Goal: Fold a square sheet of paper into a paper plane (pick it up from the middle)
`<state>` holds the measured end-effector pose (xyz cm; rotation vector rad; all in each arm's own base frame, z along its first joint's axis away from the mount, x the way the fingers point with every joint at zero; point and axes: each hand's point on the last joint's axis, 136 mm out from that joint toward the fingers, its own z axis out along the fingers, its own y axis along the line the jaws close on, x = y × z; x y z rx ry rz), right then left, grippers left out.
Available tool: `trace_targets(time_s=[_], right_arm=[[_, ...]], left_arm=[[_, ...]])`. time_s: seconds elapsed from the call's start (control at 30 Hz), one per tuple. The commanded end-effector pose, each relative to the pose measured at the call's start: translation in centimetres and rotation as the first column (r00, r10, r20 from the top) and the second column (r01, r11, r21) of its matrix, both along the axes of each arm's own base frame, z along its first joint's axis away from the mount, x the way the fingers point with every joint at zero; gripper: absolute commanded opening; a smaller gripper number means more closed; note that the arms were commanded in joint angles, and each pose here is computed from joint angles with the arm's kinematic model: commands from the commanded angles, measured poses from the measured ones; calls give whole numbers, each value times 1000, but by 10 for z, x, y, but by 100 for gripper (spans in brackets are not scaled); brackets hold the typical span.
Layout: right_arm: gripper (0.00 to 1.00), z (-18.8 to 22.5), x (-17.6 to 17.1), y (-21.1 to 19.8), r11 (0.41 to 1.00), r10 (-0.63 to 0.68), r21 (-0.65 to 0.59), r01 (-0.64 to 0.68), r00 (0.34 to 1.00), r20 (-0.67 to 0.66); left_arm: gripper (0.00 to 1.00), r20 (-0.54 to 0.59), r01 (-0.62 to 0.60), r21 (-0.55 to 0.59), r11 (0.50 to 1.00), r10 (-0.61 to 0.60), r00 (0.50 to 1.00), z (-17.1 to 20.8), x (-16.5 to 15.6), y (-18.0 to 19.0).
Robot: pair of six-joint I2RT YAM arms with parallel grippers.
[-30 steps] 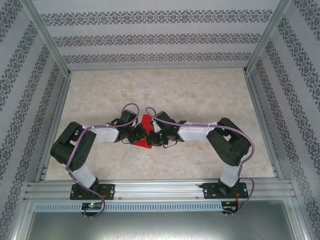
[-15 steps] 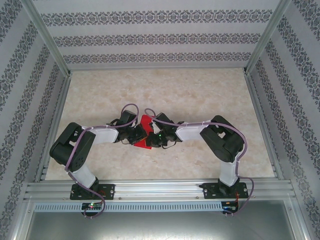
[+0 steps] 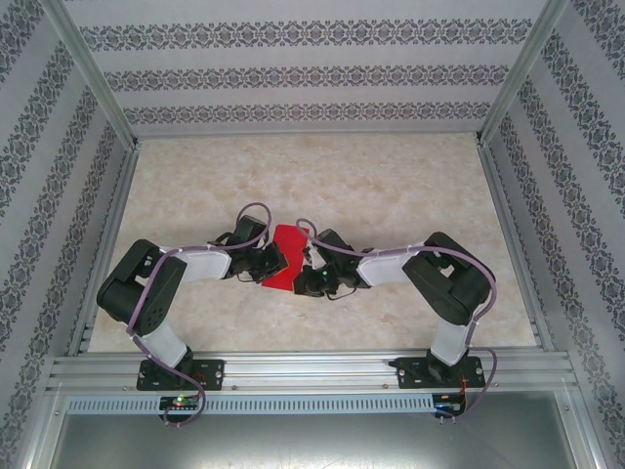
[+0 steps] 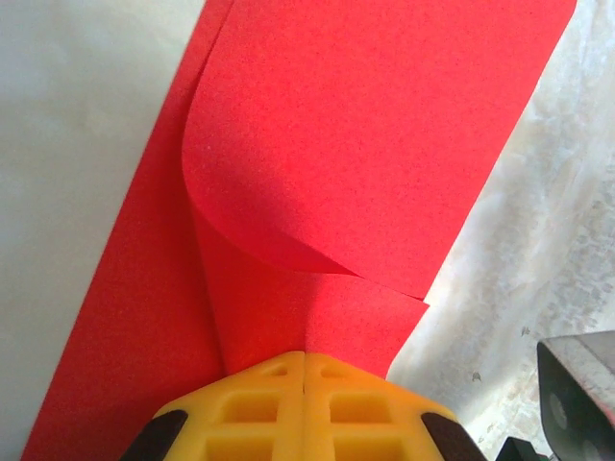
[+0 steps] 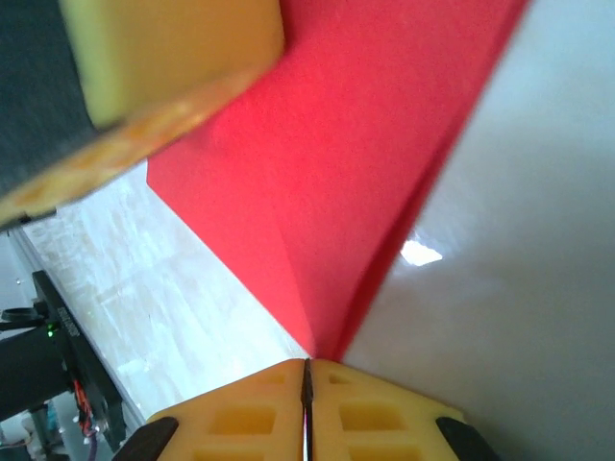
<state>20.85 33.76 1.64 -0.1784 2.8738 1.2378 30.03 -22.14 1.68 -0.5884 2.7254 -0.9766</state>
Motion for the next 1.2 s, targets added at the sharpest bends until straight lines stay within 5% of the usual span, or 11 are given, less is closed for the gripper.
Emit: trace_targets(time_s=[0.0,0.17,0.63,1.17], right_arm=[[10,19,-1,0,999,-23,34,24,999,-28],[11,53,25,21,996,-34,80,30,999,42],[8,-35,15,-8,987,-97,-140,83,991,-92],[7,-31,11,-11,987,-69,-149,57,995,-79]], left_arm=[[0,-87,-35,96,995,43,995,-26,-19,22],[0,-84,-30,90,995,38,996,-25,-18,21],[0,-67,-24,73,997,29,997,-20,-16,18],[3,78,93,-45,995,-90,993,23,-6,-10]])
